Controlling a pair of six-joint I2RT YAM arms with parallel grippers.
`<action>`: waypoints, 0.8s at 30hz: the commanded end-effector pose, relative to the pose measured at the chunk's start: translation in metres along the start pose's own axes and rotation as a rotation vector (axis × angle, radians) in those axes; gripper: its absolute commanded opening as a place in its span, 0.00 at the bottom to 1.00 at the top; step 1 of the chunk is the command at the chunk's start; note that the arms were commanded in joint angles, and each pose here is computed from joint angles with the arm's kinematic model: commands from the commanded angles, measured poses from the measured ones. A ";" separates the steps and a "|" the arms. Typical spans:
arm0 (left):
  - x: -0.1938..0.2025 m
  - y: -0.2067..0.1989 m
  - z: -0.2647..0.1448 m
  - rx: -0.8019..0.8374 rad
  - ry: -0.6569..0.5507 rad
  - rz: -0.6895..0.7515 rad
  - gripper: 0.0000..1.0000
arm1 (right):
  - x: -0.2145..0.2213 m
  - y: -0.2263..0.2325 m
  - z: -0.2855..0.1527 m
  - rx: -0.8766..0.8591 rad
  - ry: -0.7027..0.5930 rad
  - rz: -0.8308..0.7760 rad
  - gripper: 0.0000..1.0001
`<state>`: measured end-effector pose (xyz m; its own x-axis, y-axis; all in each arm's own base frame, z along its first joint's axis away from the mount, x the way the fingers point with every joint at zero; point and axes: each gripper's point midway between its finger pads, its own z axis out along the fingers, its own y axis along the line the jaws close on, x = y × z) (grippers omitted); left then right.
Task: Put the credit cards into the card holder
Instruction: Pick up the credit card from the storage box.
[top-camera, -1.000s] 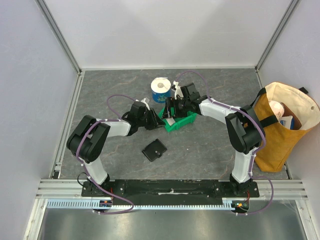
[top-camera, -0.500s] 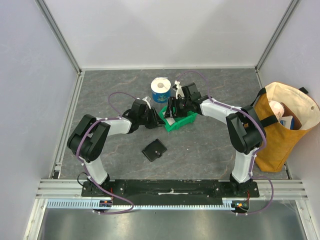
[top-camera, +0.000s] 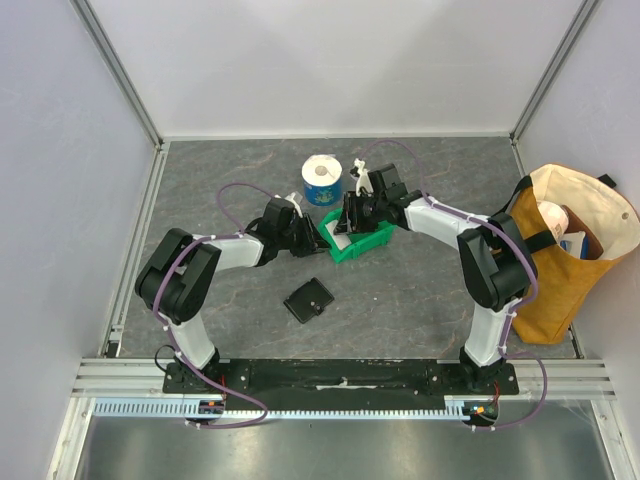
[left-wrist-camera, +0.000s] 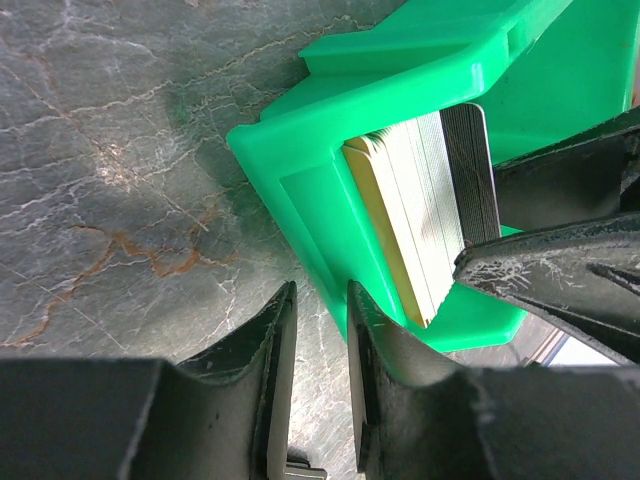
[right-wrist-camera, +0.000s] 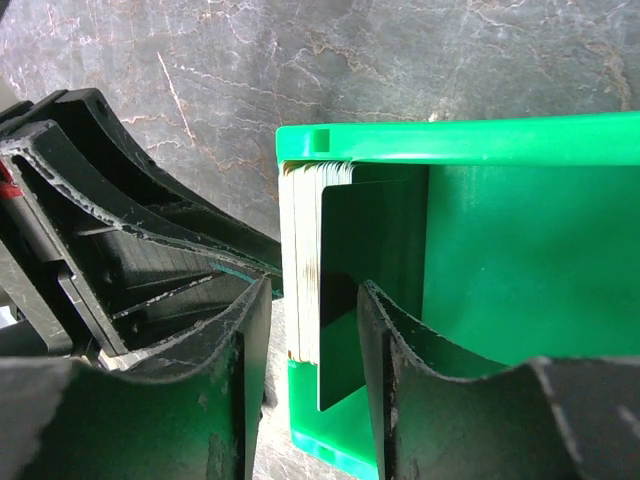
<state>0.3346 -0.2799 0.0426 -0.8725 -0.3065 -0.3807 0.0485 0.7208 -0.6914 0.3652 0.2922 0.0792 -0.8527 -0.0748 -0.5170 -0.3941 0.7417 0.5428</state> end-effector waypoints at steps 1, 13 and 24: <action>-0.008 0.002 0.005 -0.016 -0.021 0.047 0.32 | -0.013 0.016 -0.013 -0.041 -0.045 -0.014 0.45; -0.008 0.004 0.005 -0.021 -0.019 0.048 0.31 | -0.018 0.005 -0.018 -0.015 -0.062 -0.011 0.24; -0.007 0.004 0.004 -0.020 -0.016 0.051 0.31 | -0.032 -0.019 -0.023 0.118 -0.095 -0.071 0.09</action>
<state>0.3348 -0.2797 0.0426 -0.8720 -0.2996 -0.3872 0.0568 0.7237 -0.6878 0.3814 0.2704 0.0803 -0.8325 -0.0485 -0.5519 -0.3700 0.7901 0.4887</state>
